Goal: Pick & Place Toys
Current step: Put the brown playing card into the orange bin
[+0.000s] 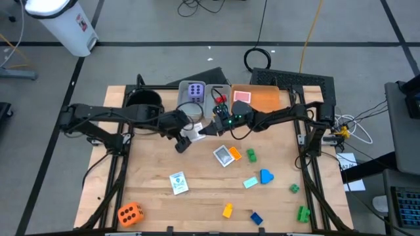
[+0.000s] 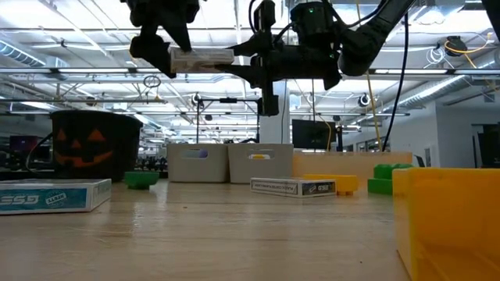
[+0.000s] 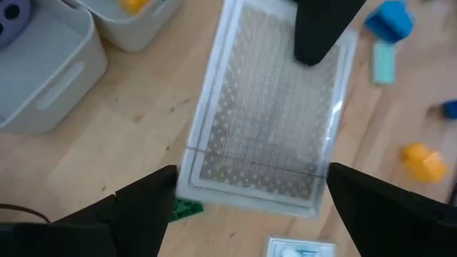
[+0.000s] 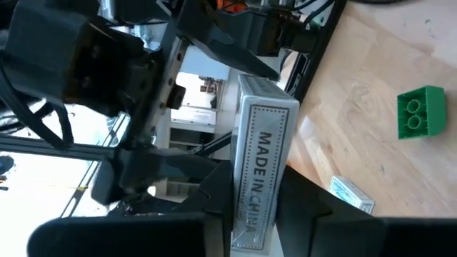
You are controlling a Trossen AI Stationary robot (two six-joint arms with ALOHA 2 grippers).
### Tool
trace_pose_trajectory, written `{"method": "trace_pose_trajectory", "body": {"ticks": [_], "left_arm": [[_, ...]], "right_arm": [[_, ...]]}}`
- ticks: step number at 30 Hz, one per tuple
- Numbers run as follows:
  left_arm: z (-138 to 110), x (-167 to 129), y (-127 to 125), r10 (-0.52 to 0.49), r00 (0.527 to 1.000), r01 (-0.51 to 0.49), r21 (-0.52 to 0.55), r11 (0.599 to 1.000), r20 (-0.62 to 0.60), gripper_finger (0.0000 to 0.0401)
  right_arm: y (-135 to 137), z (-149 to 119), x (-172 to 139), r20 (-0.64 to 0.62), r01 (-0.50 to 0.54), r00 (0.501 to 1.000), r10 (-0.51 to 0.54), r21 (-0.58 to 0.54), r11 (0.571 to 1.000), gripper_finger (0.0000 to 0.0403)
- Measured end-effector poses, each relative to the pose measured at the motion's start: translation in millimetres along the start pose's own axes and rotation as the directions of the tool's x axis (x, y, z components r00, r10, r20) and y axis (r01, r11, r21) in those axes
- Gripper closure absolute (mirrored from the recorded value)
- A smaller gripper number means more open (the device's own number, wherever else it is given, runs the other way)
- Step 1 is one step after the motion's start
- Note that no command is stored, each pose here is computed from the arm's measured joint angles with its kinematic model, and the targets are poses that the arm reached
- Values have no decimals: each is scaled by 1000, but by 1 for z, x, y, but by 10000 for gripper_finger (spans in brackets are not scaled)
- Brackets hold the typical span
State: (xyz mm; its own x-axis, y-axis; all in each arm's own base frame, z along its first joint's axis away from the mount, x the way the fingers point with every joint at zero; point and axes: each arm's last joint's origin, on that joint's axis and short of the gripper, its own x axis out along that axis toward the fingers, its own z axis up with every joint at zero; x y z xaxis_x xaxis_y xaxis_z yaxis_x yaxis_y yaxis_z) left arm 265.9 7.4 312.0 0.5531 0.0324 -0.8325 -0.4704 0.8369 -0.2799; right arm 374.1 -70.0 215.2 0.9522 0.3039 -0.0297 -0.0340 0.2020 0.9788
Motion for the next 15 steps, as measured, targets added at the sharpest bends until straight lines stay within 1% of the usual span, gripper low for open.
{"method": "trace_pose_trajectory", "body": {"ticks": [4, 8, 13, 15], "left_arm": [[4, -13, 10, -19, 999, 21, -57, 998, 37, 38], [7, -31, 20, -26, 994, 36, -94, 995, 104, 38], [9, -55, 33, -31, 978, 61, -142, 988, 207, 38], [12, -65, 36, -46, 960, 95, -168, 981, 276, 38]], "right_arm": [[-1, 3, -2, -8, -4, 1000, 4, -1, 1000, 345], [0, 4, -3, -7, -15, 1000, 15, -7, 1000, 346], [1, 3, -3, -30, -24, 999, 24, -10, 1000, 345], [1, 5, -4, -41, -33, 999, 33, -11, 999, 345]]}}
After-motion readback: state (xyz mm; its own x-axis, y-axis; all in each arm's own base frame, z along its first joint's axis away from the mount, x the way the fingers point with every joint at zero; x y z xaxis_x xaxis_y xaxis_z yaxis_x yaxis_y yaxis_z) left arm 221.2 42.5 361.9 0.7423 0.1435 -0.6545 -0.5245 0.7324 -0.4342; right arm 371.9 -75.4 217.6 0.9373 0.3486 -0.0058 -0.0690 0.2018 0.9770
